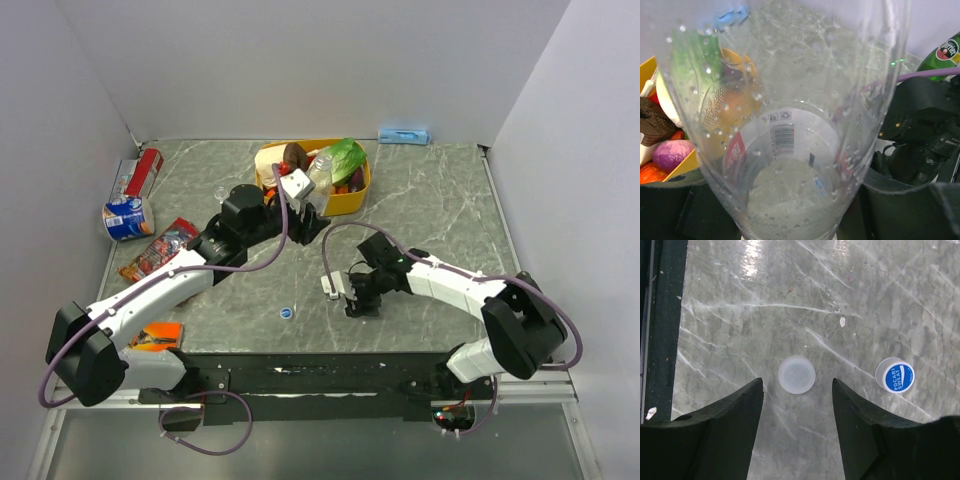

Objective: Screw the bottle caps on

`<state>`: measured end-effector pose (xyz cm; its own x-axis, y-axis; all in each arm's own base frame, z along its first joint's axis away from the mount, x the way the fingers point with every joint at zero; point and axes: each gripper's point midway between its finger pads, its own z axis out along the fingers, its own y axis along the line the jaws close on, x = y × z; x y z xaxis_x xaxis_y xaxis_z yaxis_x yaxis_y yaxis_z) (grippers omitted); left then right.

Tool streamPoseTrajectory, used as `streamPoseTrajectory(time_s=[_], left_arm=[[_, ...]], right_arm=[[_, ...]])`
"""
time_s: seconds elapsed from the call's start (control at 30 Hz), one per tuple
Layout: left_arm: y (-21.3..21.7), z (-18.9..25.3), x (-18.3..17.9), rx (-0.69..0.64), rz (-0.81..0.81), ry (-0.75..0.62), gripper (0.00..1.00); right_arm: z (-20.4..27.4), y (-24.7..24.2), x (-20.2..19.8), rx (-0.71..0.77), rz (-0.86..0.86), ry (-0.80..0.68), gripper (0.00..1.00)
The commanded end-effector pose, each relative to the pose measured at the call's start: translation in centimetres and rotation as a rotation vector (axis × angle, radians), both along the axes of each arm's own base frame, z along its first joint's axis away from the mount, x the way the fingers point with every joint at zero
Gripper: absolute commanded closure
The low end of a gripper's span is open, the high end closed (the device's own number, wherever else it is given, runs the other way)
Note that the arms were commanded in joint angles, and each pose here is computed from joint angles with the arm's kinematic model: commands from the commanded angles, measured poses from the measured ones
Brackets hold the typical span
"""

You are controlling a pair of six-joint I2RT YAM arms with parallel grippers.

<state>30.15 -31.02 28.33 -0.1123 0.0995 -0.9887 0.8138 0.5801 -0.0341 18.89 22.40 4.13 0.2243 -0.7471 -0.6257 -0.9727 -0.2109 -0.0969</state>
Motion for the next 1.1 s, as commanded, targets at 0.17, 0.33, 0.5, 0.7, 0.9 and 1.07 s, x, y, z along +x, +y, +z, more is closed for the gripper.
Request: streamPoseTrajectory(time_s=[0.17,0.33,0.5,0.7,0.9,1.07], left_arm=[[0.4,2.2,-0.6,-0.064,-0.011,-0.051,0.89],[0.5,1.9,-0.6,-0.066,-0.009,-0.048,0.89],[0.6,1.8,-0.6,-0.071,-0.007,-0.044,0.89],[0.6,1.7,-0.6,-0.077,-0.009,-0.04,0.88],[0.5,1.5,-0.7,-0.078,-0.015,-0.035,0.88],[0.5,1.3,-0.6,-0.076,-0.013,-0.032,0.88]], right_arm=[[-0.1,1.2,-0.5,-0.028,0.088,0.003,0.41],[-1.4,0.7,-0.4,-0.074,0.092,-0.026,0.43],[-1.5,0.8,0.0,-0.081,0.081,-0.042,0.45],[-1.6,1.0,0.5,-0.083,0.069,-0.051,0.46],[-1.6,1.3,0.8,-0.083,0.075,-0.055,0.48],[-1.5,1.4,0.8,-0.084,0.077,-0.054,0.56]])
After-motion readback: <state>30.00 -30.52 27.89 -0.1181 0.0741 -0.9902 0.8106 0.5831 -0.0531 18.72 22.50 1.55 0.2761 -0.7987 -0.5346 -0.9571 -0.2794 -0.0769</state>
